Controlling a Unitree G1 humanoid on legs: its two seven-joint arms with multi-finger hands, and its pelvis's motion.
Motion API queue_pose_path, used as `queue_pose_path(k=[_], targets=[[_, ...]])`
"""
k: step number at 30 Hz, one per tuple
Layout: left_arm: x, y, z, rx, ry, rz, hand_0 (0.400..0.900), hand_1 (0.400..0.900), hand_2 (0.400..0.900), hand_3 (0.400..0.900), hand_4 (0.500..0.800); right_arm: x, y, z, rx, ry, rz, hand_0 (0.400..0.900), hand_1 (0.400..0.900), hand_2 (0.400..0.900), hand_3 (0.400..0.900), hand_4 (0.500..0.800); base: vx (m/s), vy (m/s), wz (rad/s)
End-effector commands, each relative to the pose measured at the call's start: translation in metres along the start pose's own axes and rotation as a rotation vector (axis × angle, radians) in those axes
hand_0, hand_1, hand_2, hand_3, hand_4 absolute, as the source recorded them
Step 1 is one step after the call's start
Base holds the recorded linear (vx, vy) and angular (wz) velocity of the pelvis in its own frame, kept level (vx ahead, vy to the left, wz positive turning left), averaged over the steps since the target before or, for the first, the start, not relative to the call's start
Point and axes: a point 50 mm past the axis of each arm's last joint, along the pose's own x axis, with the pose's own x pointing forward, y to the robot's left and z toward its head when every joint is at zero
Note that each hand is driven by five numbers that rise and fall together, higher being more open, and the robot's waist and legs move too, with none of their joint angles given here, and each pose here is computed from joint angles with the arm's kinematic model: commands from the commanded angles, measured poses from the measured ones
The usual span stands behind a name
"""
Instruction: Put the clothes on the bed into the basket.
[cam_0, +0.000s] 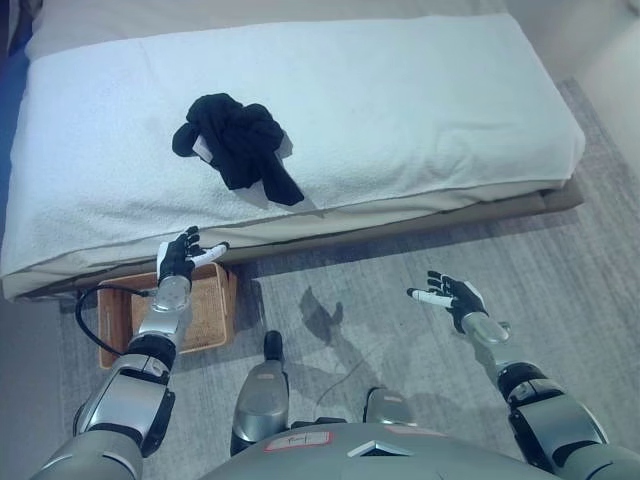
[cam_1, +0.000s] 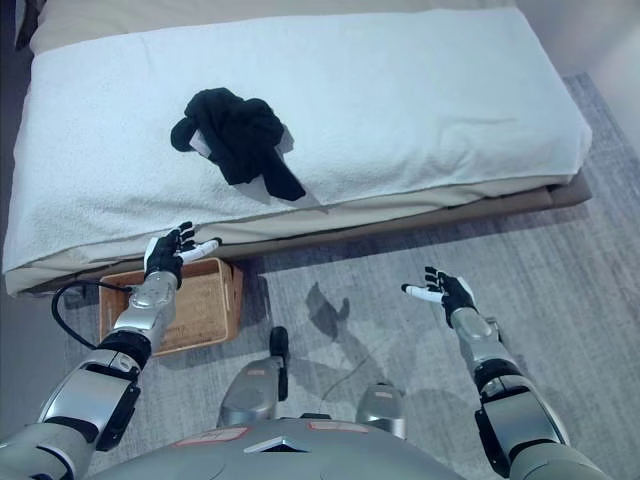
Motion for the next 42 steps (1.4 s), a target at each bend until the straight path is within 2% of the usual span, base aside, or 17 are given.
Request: queue_pose_path(k=[1, 8, 18, 26, 27, 28, 29, 33, 42], targets=[[0.005, 0.007, 0.047, -0.077, -0.195, 0.035, 0.900, 0.900, 0.900, 0.900, 0.800, -0.002, -0.024, 0.018, 0.005, -0.098, -0.076, 0.900, 0.900, 0.900, 0.900, 0.800, 0.151, 0.151, 0.20], [0.007, 0.008, 0.038, -0.083, -0.150, 0.041, 0.900, 0.900, 0.900, 0.900, 0.800, -0.003, -0.027, 0.013, 0.020, -0.077, -0.084, 0.900, 0.900, 0.900, 0.900, 0.800, 0.186, 0.075, 0.00], [0.010, 0.009, 0.042, -0.005, -0.148, 0.041, 0.900, 0.900, 0.900, 0.900, 0.800, -0.009, -0.035, -0.003, 0.021, -0.032, -0.103, 0.900, 0.900, 0.900, 0.900, 0.800, 0.288, -0.091, 0.47], [0.009, -0.011, 0.056, 0.122, -0.210, 0.008, 0.900, 0.900, 0.900, 0.900, 0.800, -0.018, -0.053, -0.015, 0.049, -0.022, -0.158, 0.900, 0.900, 0.900, 0.900, 0.800, 0.164, -0.157, 0.60], [0.011, -0.023, 0.074, 0.148, -0.258, 0.007, 0.900, 0.900, 0.900, 0.900, 0.800, -0.018, -0.060, -0.009, 0.062, -0.043, -0.195, 0.900, 0.900, 0.900, 0.900, 0.800, -0.013, -0.162, 0.95], [0.011, -0.023, 0.075, 0.148, -0.259, 0.007, 0.900, 0.900, 0.900, 0.900, 0.800, -0.018, -0.060, -0.009, 0.063, -0.044, -0.196, 0.900, 0.900, 0.900, 0.900, 0.800, -0.096, -0.126, 0.81], [0.013, -0.031, 0.095, 0.161, -0.306, 0.036, 0.900, 0.900, 0.900, 0.900, 0.800, -0.014, -0.061, 0.006, 0.057, -0.085, -0.205, 0.900, 0.900, 0.900, 0.900, 0.800, -0.043, -0.039, 0.22], [0.016, -0.028, 0.126, 0.244, -0.375, 0.134, 0.900, 0.900, 0.900, 0.900, 0.800, -0.009, -0.055, 0.033, 0.044, -0.177, -0.189, 0.900, 0.900, 0.900, 0.900, 0.800, -0.024, -0.019, 0.19], [0.023, 0.015, 0.150, 0.179, -0.328, 0.335, 0.900, 0.900, 0.900, 0.900, 0.800, -0.005, -0.041, 0.048, 0.011, -0.224, -0.137, 0.900, 0.900, 0.900, 0.900, 0.800, 0.024, 0.034, -0.15]])
